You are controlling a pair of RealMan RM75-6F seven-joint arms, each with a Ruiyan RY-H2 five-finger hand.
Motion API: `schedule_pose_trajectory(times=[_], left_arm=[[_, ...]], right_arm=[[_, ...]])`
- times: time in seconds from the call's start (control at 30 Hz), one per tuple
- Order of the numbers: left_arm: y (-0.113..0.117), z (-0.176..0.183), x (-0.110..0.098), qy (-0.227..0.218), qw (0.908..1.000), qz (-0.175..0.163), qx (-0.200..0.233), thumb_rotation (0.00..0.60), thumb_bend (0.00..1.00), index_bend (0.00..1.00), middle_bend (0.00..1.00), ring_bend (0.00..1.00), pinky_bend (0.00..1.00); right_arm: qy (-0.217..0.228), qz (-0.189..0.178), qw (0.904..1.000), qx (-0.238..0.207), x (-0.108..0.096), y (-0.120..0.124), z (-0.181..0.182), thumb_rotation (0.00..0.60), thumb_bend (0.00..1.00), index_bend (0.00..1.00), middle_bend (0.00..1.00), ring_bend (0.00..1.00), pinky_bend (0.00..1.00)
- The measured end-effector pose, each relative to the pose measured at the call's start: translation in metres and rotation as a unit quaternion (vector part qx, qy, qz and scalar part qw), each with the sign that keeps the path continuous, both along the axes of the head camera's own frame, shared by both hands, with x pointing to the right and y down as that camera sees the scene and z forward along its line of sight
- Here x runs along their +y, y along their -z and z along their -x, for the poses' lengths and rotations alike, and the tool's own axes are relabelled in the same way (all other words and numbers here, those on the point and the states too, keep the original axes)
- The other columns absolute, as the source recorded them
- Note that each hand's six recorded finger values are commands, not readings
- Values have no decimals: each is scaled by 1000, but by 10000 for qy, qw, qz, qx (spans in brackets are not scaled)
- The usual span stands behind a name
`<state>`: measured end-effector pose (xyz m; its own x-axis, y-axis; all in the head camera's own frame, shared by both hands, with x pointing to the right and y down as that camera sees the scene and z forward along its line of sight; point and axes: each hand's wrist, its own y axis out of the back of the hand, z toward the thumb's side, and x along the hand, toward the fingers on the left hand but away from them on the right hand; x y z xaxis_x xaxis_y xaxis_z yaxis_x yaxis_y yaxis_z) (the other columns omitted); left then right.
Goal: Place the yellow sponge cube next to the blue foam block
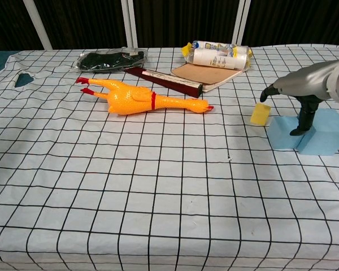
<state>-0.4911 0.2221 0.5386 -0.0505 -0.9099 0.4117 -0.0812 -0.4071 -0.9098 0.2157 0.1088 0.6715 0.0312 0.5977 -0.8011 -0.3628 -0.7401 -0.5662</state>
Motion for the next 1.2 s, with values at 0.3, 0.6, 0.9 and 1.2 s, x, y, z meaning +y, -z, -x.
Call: schedule_pose_trajectory(times=[0.3, 0.6, 0.9, 1.2], left_arm=[[1, 0, 0, -8, 10000, 11, 35, 600, 138, 82, 32, 0, 0], [1, 0, 0, -16, 10000, 6, 36, 600, 138, 82, 31, 0, 0], [1, 0, 1, -25, 10000, 14, 47, 600, 138, 82, 32, 0, 0], [1, 0, 1, -13, 10000, -3, 23, 600, 139, 83, 31, 0, 0]], right_arm=[[-662, -164, 9971, -327, -25, 11, 25, 600, 212, 175, 22, 64, 90], [-1428, -175, 9893, -247, -35, -17, 37, 600, 211, 240, 23, 65, 90], [-1768, -344, 9836, 38, -44, -35, 39, 600, 211, 262, 23, 65, 90], [-2037, -493, 9777, 107, -48, -40, 31, 600, 212, 310, 23, 66, 90]])
